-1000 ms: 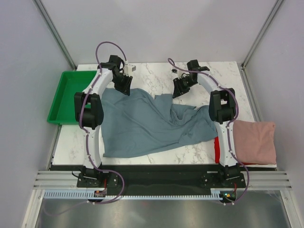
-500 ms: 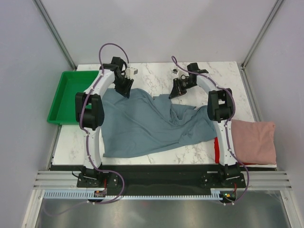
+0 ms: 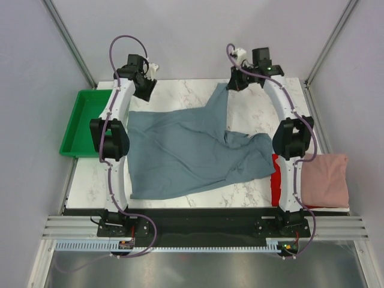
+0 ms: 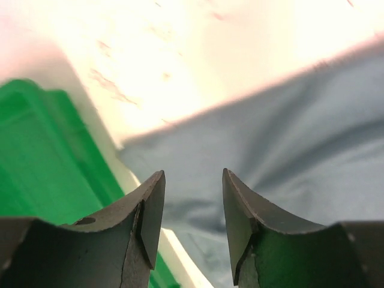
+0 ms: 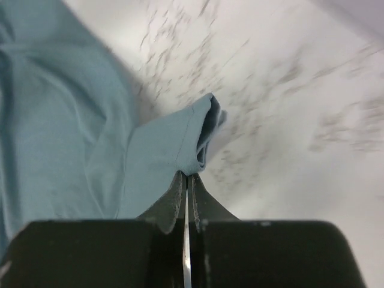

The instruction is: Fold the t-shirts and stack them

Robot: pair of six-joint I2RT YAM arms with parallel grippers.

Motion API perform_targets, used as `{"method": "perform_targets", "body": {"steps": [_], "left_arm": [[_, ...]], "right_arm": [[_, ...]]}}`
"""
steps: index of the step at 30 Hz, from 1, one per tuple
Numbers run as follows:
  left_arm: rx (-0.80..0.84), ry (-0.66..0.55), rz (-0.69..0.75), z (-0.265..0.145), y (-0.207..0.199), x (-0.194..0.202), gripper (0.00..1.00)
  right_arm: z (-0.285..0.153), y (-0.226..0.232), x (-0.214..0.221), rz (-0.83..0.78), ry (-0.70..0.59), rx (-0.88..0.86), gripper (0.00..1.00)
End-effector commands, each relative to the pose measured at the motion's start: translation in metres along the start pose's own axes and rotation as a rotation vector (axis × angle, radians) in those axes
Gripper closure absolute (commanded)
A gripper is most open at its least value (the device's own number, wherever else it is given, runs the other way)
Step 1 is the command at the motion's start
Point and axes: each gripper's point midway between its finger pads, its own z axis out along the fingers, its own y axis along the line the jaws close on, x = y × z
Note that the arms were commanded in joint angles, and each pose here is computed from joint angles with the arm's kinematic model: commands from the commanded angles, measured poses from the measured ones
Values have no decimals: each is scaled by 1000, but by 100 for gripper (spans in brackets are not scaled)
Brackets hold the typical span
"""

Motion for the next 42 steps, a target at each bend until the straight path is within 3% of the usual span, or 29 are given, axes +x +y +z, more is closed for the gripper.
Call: {"method": "perform_targets", "body": {"steps": [1, 9, 14, 29, 35, 38, 39, 40, 42], "left_arm": [[-74, -3, -14, 15, 30, -4, 49], [-18, -10, -80, 62, 36, -1, 48], [78, -49, -96, 85, 20, -9, 45], [33, -58, -120, 125, 27, -5, 43], [-5, -106, -145, 130, 36, -17, 54], [-50, -137, -139, 125, 45, -27, 69], [-76, -158, -140, 122, 51, -34, 84], [-118, -169, -148, 115, 60, -38, 93], [-170, -195, -169, 101, 72, -47, 98]], "right_arm": [[-85, -17, -84, -228, -175, 243, 100], [-88, -22, -68, -203, -131, 269, 100], [-83, -20, -58, -205, -97, 260, 100], [-51, -7, -42, -211, -40, 225, 100], [-45, -4, -41, -224, -33, 226, 100], [-42, -5, -38, -224, -22, 230, 100], [-42, -6, -37, -223, -18, 237, 100], [-42, -9, -39, -226, -20, 249, 100], [-46, -23, -41, -224, -14, 340, 100]]}}
